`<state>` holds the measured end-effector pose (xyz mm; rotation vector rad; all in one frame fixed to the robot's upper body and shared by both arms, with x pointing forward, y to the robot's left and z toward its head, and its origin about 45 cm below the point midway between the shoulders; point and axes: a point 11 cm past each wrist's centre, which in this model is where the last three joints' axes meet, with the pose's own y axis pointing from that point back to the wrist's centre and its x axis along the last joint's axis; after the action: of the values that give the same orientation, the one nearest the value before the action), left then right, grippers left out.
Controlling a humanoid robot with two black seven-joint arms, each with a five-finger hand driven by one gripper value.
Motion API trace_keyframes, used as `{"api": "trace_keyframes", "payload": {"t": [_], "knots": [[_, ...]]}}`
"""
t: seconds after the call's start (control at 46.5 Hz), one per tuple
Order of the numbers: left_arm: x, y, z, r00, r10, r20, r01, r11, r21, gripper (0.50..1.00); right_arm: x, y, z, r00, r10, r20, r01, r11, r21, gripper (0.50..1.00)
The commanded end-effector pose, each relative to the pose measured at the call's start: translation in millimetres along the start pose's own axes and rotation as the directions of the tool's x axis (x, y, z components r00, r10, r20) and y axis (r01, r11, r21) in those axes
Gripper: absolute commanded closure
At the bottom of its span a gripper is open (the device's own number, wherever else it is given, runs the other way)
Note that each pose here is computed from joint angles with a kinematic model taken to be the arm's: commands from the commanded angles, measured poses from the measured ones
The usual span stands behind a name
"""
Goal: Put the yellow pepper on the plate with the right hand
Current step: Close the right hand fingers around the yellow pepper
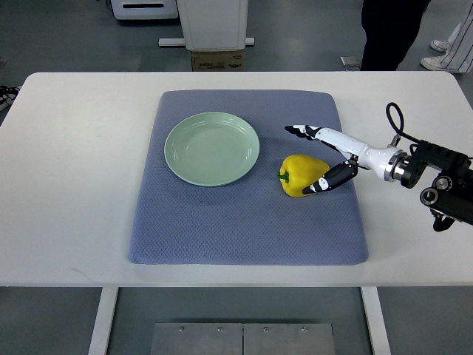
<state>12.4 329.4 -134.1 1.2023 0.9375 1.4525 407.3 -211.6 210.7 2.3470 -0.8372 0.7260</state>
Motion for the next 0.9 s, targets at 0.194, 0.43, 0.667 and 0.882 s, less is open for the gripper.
{"api": "trace_keyframes", "payload": {"t": [0.194,0.43,0.667,0.882], "knots": [[0,0,0,1.000,-0.001,0.000,0.001,1.000,-0.001,0.500,-8,1,7,1.000,-0.023,-0.009,0.023,1.000,-0.019,0.534],[-1,0,0,1.000,-0.002,0.000,0.002,1.000,-0.001,0.500,-17,-1,8,0.999,-0.037,0.002,0.037,0.999,-0.018,0.538],[0,0,0,1.000,-0.001,0.000,0.001,1.000,-0.001,0.500,-18,-1,15,0.999,-0.033,0.007,0.034,0.999,-0.035,0.576],[0,0,0,1.000,0.001,0.000,-0.001,1.000,0.000,0.500,-17,-2,19,1.000,-0.027,0.003,0.027,0.998,-0.048,0.678]]}}
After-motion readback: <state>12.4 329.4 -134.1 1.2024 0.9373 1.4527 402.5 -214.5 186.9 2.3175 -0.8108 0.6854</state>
